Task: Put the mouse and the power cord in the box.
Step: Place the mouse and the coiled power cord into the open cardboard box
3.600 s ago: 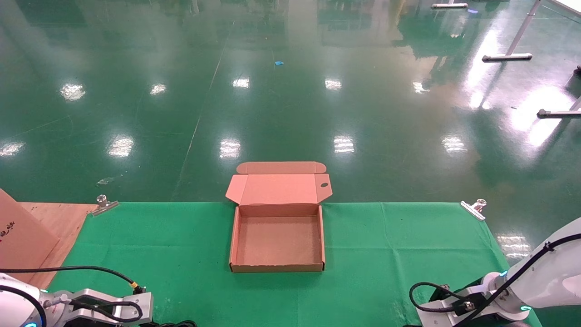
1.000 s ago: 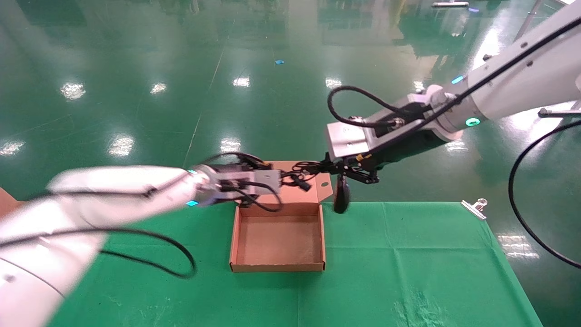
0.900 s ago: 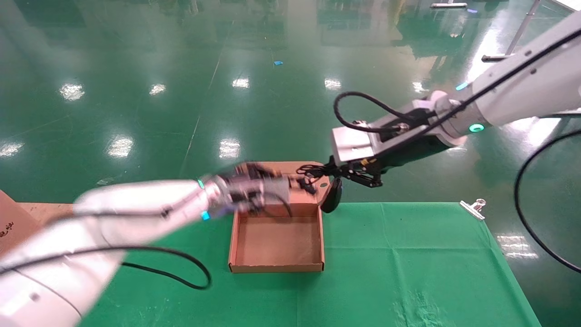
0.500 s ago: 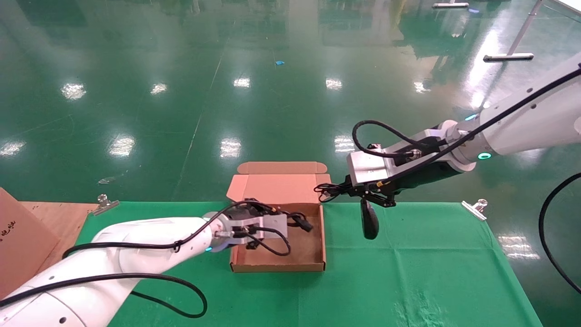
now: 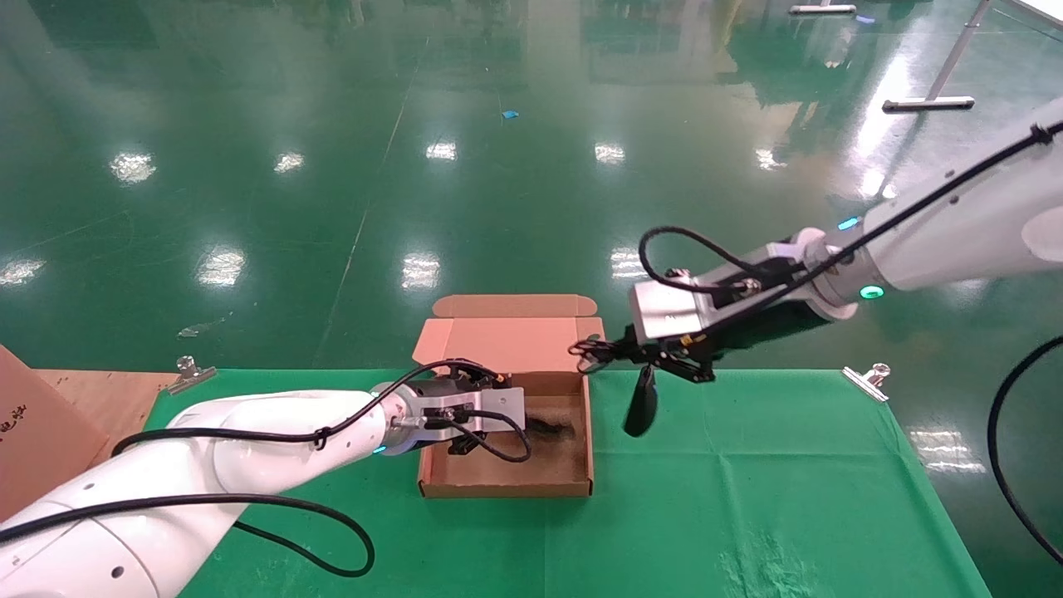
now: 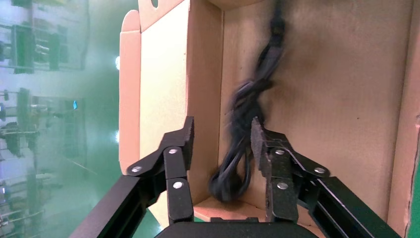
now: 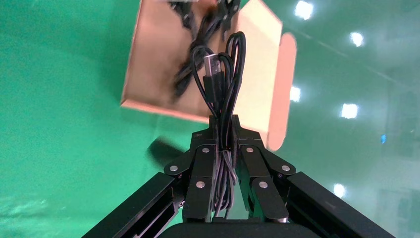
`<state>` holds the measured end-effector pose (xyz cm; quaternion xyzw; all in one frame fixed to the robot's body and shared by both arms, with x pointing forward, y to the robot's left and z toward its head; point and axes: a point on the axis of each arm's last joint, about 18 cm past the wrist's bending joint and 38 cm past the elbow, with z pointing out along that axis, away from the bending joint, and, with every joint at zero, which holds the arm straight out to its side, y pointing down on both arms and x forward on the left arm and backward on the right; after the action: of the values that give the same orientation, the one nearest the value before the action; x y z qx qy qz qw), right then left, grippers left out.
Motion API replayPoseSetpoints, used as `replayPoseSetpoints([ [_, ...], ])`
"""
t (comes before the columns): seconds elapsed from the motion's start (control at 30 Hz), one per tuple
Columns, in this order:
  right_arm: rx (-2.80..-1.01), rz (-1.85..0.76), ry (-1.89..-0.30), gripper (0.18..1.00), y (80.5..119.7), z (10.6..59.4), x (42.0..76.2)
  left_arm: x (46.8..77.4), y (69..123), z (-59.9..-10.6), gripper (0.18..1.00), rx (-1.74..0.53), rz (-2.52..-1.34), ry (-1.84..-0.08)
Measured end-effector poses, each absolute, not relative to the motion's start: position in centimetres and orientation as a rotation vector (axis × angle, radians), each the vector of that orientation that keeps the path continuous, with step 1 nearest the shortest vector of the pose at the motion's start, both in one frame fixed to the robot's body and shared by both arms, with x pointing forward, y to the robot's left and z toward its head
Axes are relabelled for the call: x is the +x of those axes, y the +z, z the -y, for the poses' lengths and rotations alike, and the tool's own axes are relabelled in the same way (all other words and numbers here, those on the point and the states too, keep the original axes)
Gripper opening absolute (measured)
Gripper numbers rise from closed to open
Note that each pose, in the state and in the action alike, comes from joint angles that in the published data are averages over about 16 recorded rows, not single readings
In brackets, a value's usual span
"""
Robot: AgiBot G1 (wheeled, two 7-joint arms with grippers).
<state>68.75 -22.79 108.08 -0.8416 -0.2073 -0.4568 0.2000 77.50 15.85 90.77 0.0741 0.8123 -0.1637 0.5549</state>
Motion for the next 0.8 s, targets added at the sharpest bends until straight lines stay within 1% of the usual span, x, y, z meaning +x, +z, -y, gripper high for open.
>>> replayPoseSetpoints([
  [0.07,-2.348,0.592,-1.274,0.222,108.3,22.3,68.7,77.5,91.1,-15.9,0.448,0.171,-1.917,-0.399],
  [0.27,-2.336,0.633,-1.265,0.222,108.5,20.3,68.7,77.0,92.9,-17.4,0.553,0.148,-1.91,-0.457],
  [0.33,-2.334,0.647,-1.263,0.222,108.4,19.5,68.8,76.7,93.7,-18.4,0.601,0.138,-1.904,-0.484],
  [0.57,-2.332,0.685,-1.282,0.222,107.3,16.6,69.4,74.6,96.6,-23.4,0.753,0.107,-1.864,-0.573],
  [0.8,-2.331,0.704,-1.328,0.222,105.3,13.8,70.3,72.1,97.9,-28.5,0.884,0.075,-1.823,-0.596],
])
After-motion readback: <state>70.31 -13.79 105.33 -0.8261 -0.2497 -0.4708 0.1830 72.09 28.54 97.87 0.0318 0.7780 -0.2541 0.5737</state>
